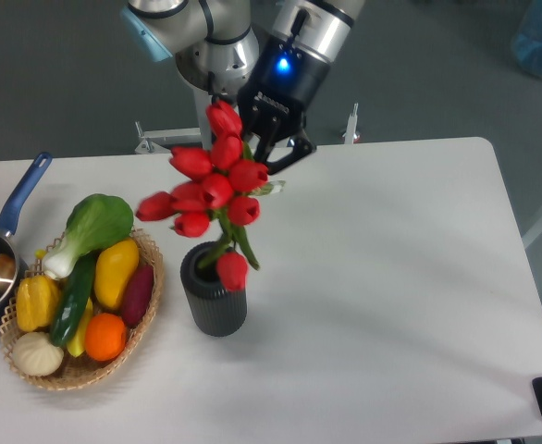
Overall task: Insert the flowers into the vase
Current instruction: 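Tilt the tulips and lower their stems into the vase opening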
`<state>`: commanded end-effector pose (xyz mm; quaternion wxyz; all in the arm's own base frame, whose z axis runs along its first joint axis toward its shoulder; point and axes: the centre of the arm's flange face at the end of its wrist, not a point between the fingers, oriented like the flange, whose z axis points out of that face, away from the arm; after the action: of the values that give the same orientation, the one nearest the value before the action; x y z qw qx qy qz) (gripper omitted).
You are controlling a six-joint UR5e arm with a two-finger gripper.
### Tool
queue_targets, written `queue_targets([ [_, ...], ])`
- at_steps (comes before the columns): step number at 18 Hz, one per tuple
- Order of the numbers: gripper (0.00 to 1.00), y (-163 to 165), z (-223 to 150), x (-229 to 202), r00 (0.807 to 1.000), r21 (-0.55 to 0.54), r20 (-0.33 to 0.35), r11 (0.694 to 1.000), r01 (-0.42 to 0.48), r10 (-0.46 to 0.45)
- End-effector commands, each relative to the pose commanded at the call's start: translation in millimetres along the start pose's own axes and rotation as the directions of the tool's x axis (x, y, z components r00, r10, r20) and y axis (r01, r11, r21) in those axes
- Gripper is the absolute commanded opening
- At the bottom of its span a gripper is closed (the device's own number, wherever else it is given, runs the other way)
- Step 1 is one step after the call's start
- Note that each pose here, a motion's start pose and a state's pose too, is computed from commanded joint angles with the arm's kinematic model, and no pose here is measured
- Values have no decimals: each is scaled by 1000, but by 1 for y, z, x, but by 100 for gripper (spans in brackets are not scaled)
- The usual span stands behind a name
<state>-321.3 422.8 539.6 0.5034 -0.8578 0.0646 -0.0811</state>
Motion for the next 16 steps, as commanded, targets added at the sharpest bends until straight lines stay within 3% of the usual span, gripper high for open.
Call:
queue_targets([
  [10, 7, 18, 21, 0, 985, 240, -164, 971, -7, 48],
  [16, 7, 30, 31, -9, 978, 291, -187, 956, -38, 95],
])
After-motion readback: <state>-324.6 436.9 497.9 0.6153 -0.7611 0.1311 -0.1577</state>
